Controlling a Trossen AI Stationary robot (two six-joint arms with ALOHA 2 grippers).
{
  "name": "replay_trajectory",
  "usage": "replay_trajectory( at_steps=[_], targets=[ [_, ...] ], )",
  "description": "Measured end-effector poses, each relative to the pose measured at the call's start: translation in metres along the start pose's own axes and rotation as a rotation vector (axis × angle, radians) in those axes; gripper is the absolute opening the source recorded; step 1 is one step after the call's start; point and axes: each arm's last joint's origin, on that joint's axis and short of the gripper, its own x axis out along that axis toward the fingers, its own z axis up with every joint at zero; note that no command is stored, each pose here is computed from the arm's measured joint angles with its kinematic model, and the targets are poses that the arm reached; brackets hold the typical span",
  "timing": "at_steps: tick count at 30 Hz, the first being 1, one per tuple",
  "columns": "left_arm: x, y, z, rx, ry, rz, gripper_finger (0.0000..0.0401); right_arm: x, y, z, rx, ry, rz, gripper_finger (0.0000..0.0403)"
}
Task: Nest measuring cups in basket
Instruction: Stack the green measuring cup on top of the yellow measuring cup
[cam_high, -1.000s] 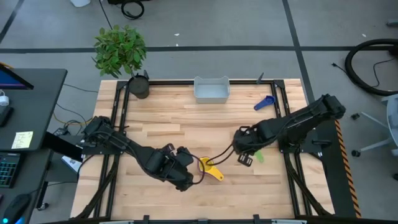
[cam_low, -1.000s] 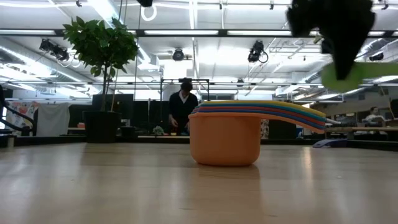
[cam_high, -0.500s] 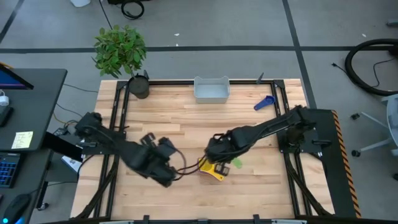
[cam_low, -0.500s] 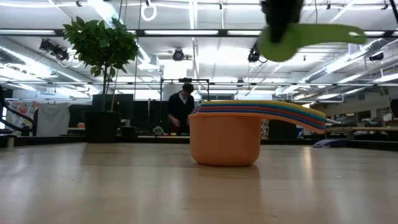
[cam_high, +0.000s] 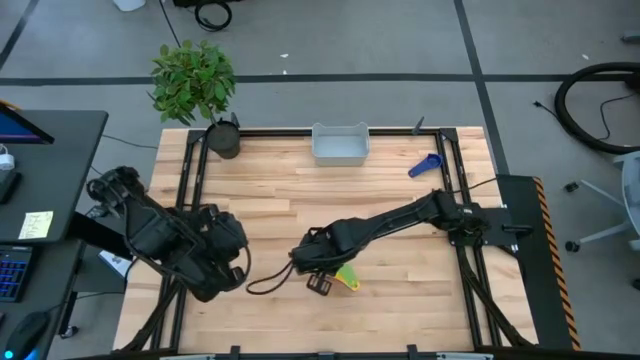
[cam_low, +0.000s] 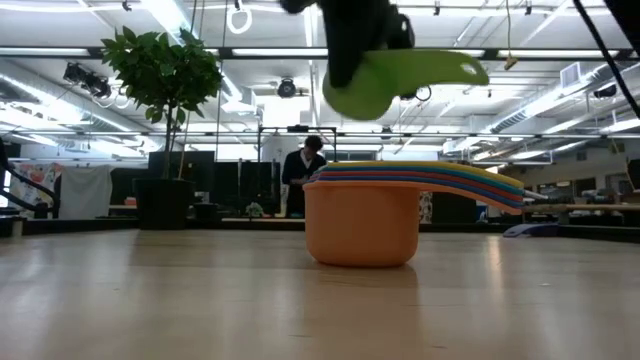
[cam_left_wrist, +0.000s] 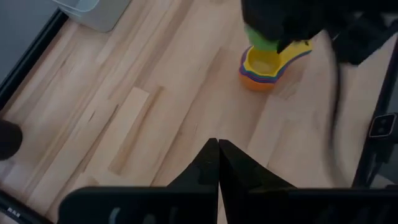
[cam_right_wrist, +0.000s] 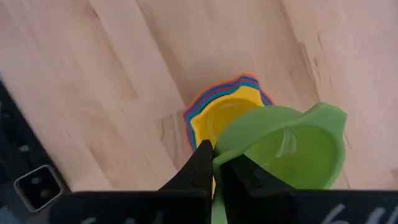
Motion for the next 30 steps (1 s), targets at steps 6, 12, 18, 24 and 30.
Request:
replay_trajectory(
  at_steps=[6, 12, 18, 24, 30],
  targets=[
    [-0.003, 0.0, -0.002, 0.026, -0.005, -0.01, 0.0004, 0.014, 0.0, 0.003, -0.006, 0.098, -0.04, 0.0016],
    [-0.004, 0.0, -0.002, 0.031, -0.011, -0.008, 0.0004, 0.014, -0.002, 0.004, 0.019, 0.112, -0.035, 0.0016],
    [-0.004, 0.0, -0.002, 0.045, -0.011, -0.008, 0.0004, 0.021, -0.002, 0.007, 0.035, 0.117, -0.023, 0.0016],
    [-0.004, 0.0, -0.002, 0.06, -0.011, -0.007, 0.0004, 0.036, 0.001, 0.008, 0.025, 0.155, -0.019, 0.0016],
    [-0.004, 0.0, -0.002, 0.074, -0.011, -0.007, 0.0004, 0.042, 0.003, 0.013, 0.027, 0.138, 0.011, 0.0016]
  ],
)
